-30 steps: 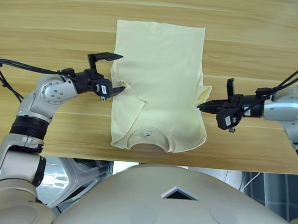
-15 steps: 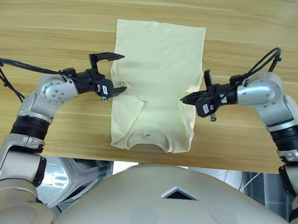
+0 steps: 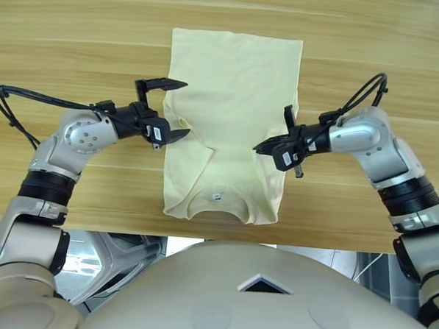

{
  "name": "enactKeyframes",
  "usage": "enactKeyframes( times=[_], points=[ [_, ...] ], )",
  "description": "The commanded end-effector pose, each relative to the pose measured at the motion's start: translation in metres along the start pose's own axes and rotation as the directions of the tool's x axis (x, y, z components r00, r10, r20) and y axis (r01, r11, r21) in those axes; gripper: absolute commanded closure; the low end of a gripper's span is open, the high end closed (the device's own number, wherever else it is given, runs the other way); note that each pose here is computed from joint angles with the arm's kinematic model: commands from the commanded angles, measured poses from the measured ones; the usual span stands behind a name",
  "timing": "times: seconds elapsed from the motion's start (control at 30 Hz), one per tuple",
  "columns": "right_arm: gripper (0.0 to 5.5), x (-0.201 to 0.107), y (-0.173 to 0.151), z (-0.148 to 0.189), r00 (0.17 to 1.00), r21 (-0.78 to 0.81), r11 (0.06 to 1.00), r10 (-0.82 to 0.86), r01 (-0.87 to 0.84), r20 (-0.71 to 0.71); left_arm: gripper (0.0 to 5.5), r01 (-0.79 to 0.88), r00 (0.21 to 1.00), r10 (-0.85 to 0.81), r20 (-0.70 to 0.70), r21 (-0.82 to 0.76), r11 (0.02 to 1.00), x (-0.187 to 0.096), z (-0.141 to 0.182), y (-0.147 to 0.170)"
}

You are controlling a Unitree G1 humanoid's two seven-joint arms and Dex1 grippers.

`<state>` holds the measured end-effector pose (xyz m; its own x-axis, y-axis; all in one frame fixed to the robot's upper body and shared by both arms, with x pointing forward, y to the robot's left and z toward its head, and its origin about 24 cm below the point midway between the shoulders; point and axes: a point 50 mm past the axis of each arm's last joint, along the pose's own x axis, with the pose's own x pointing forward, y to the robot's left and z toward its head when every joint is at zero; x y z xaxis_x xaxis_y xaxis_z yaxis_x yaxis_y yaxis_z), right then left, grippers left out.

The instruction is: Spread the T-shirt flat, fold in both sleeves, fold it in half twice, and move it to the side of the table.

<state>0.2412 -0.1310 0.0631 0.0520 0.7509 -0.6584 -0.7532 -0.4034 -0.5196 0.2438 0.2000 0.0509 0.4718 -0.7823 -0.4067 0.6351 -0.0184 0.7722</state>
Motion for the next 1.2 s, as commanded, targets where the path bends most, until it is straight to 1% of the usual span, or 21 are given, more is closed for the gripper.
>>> enactKeyframes(
  times=[0.03, 0.13, 0.4, 0.43, 0.53, 0.6, 0.63, 0.7, 0.77, 0.8, 0.87, 0.9, 1.0, 1.03, 1.1, 1.2],
  points=[
    [5.47, 0.006, -0.010, -0.003, 1.000, -0.004, 1.000, -0.024, 0.024, -0.020, 0.10, 0.016, 1.000, -0.016, 0.006, -0.012, 1.000, 0.002, 0.001, -0.003],
    [5.47, 0.012, -0.009, -0.007, 0.999, 0.019, 0.999, -0.038, 0.039, -0.028, 0.10, 0.040, 0.999, -0.039, 0.030, -0.024, 0.999, 0.006, 0.004, -0.006],
    [4.05, 0.024, 0.005, -0.012, 0.999, 0.065, 0.998, -0.012, 0.014, -0.032, 0.10, 0.109, 0.987, -0.101, 0.124, -0.065, 0.992, 0.015, 0.016, -0.012],
    [3.93, 0.024, 0.005, -0.013, 0.999, 0.067, 0.998, -0.011, 0.014, -0.031, 0.10, 0.114, 0.986, -0.104, 0.134, -0.068, 0.991, 0.016, 0.017, -0.012],
    [3.28, 0.022, 0.001, -0.010, 0.999, 0.078, 0.995, -0.053, 0.053, -0.007, 0.10, 0.115, 0.980, -0.101, 0.169, -0.078, 0.990, 0.017, 0.021, -0.010],
    [3.05, 0.011, -0.010, -0.006, 0.990, 0.090, 0.986, -0.140, 0.137, 0.027, 0.10, 0.095, 0.974, -0.074, 0.214, -0.086, 0.992, 0.016, 0.026, -0.004],
    [2.81, -0.001, -0.018, -0.004, 0.980, 0.090, 0.977, -0.197, 0.192, 0.041, 0.10, 0.079, 0.970, -0.057, 0.237, -0.085, 0.993, 0.013, 0.030, 0.001],
    [2.41, -0.035, -0.031, 0.003, 0.948, 0.081, 0.948, -0.312, 0.307, 0.068, 0.10, 0.077, 0.962, -0.060, 0.267, -0.055, 0.995, -0.001, 0.036, 0.014],
    [2.07, -0.063, -0.037, 0.009, 0.920, 0.075, 0.923, -0.383, 0.378, 0.081, 0.10, 0.090, 0.954, -0.079, 0.289, -0.026, 0.996, -0.015, 0.042, 0.025],
    [1.96, -0.074, -0.039, 0.011, 0.910, 0.076, 0.913, -0.407, 0.402, 0.082, 0.10, 0.094, 0.950, -0.085, 0.300, -0.018, 0.995, -0.021, 0.045, 0.029],
    [1.58, -0.094, -0.039, 0.010, 0.888, 0.083, 0.889, -0.456, 0.451, 0.059, 0.10, 0.096, 0.946, -0.086, 0.313, -0.015, 0.995, -0.037, 0.048, 0.038],
    [1.41, -0.102, -0.034, 0.005, 0.892, 0.089, 0.890, -0.452, 0.448, 0.030, 0.10, 0.121, 0.946, -0.108, 0.305, -0.024, 0.992, -0.045, 0.048, 0.039],
    [0.97, -0.118, -0.005, -0.012, 0.936, 0.124, 0.929, -0.339, 0.350, -0.098, 0.10, 0.310, 0.943, -0.305, 0.136, -0.021, 0.950, -0.070, 0.031, 0.014],
    [0.75, -0.121, 0.006, -0.016, 0.950, 0.144, 0.942, -0.284, 0.302, -0.131, 0.10, 0.359, 0.930, -0.355, 0.092, -0.032, 0.933, -0.078, 0.028, 0.007],
    [0.39, -0.125, 0.030, -0.021, 0.966, 0.190, 0.957, -0.186, 0.219, -0.178, 0.10, 0.445, 0.895, -0.443, 0.048, -0.051, 0.894, -0.089, 0.027, -0.008],
    [0.39, -0.122, 0.063, -0.016, 0.982, 0.242, 0.963, -0.080, 0.120, -0.169, 0.10, 0.547, 0.837, -0.547, 0.020, -0.067, 0.835, -0.096, 0.028, -0.031]
  ],
)
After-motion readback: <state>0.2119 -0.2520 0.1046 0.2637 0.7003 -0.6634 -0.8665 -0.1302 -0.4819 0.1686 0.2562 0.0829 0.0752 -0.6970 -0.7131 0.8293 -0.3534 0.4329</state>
